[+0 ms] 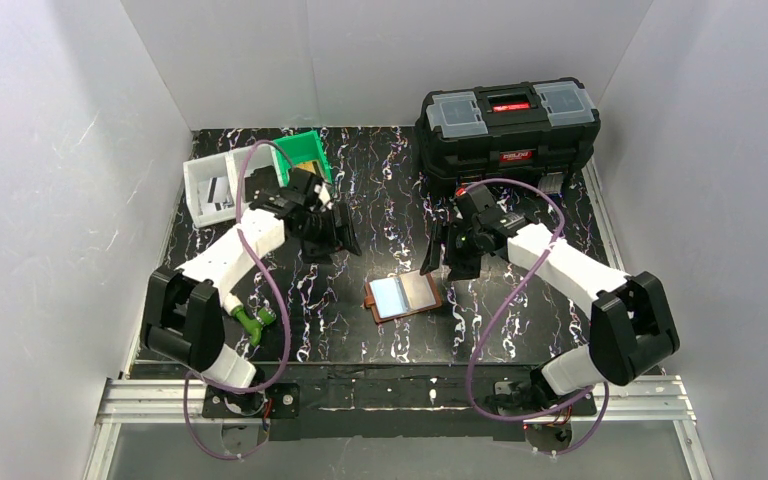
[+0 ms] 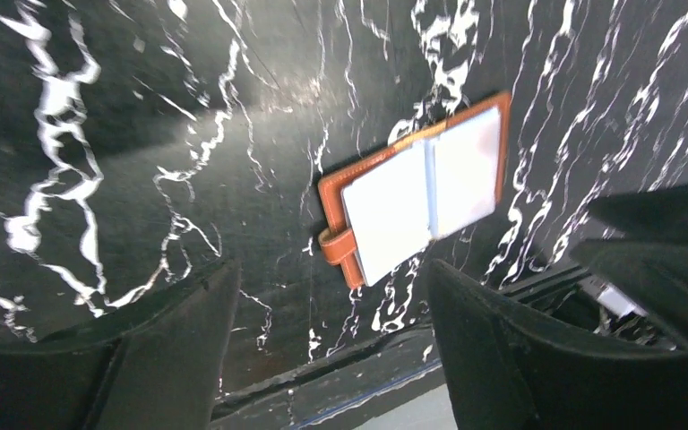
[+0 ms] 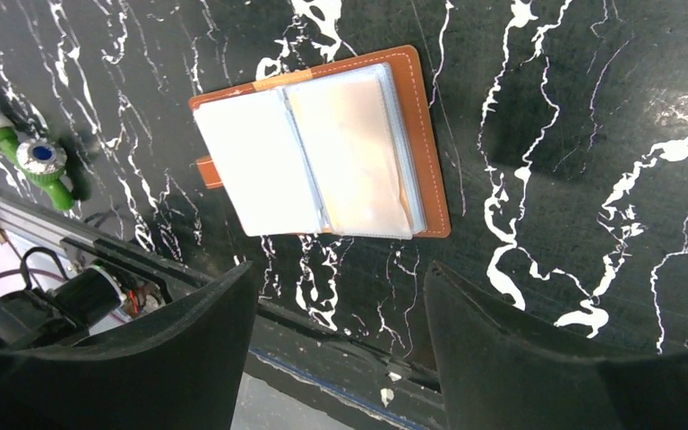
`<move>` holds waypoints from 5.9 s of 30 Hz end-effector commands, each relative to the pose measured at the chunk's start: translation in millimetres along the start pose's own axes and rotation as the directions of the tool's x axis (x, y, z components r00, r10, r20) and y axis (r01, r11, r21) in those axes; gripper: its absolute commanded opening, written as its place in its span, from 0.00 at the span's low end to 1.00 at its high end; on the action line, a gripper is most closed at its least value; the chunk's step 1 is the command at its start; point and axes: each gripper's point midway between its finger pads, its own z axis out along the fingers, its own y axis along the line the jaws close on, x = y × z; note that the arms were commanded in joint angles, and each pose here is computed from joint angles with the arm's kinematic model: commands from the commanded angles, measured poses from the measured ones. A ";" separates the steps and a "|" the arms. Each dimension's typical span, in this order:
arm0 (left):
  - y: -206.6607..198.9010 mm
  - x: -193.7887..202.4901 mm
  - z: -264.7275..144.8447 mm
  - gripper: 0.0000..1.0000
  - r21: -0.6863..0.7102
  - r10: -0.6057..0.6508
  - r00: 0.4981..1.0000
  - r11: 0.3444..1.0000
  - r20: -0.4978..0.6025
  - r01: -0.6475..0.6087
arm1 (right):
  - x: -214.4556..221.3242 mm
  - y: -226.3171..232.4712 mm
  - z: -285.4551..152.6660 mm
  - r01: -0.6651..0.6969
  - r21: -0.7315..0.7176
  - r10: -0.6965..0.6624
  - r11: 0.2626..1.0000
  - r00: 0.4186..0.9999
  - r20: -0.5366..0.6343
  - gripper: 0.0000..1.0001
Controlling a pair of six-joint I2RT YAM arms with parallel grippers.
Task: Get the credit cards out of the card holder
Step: Place the credit card in the storage box, then remove the credit card from the card holder.
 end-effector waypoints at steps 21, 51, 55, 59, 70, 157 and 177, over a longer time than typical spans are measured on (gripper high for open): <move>-12.8 93.5 66.8 0.11 0.055 0.033 0.979 0.998 -0.201 -0.022 | 12.8 -9.7 53.2 0.027 0.055 -0.025 0.998 0.999 -0.044 0.53; -8.7 71.9 108.4 0.00 -0.032 0.058 0.968 0.997 -0.244 -0.067 | 14.1 -30.7 63.8 0.036 0.162 -0.029 0.986 0.999 -0.045 0.47; -8.6 73.3 108.5 0.00 -0.028 0.056 0.968 0.998 -0.246 -0.065 | 16.4 -27.4 65.2 0.047 0.160 -0.039 0.986 0.998 -0.049 0.44; -8.6 75.3 109.4 0.00 -0.022 0.050 0.967 0.998 -0.250 -0.058 | 20.1 -22.9 68.0 0.060 0.159 -0.051 0.985 0.997 -0.060 0.38; -10.5 76.4 109.1 0.00 -0.011 0.047 0.966 0.999 -0.253 -0.052 | 17.1 -15.0 66.8 0.070 0.157 -0.062 0.985 0.996 -0.057 0.16; -107.3 35.0 64.5 0.29 0.289 -0.025 0.977 0.953 -0.214 0.088 | 20.7 21.7 45.7 0.031 -0.044 -0.032 0.999 0.999 -0.033 0.59; -92.3 87.6 108.3 0.29 0.311 -0.001 0.938 0.943 -0.346 0.116 | 16.7 -24.7 64.6 0.002 0.165 0.010 0.986 0.998 -0.069 0.21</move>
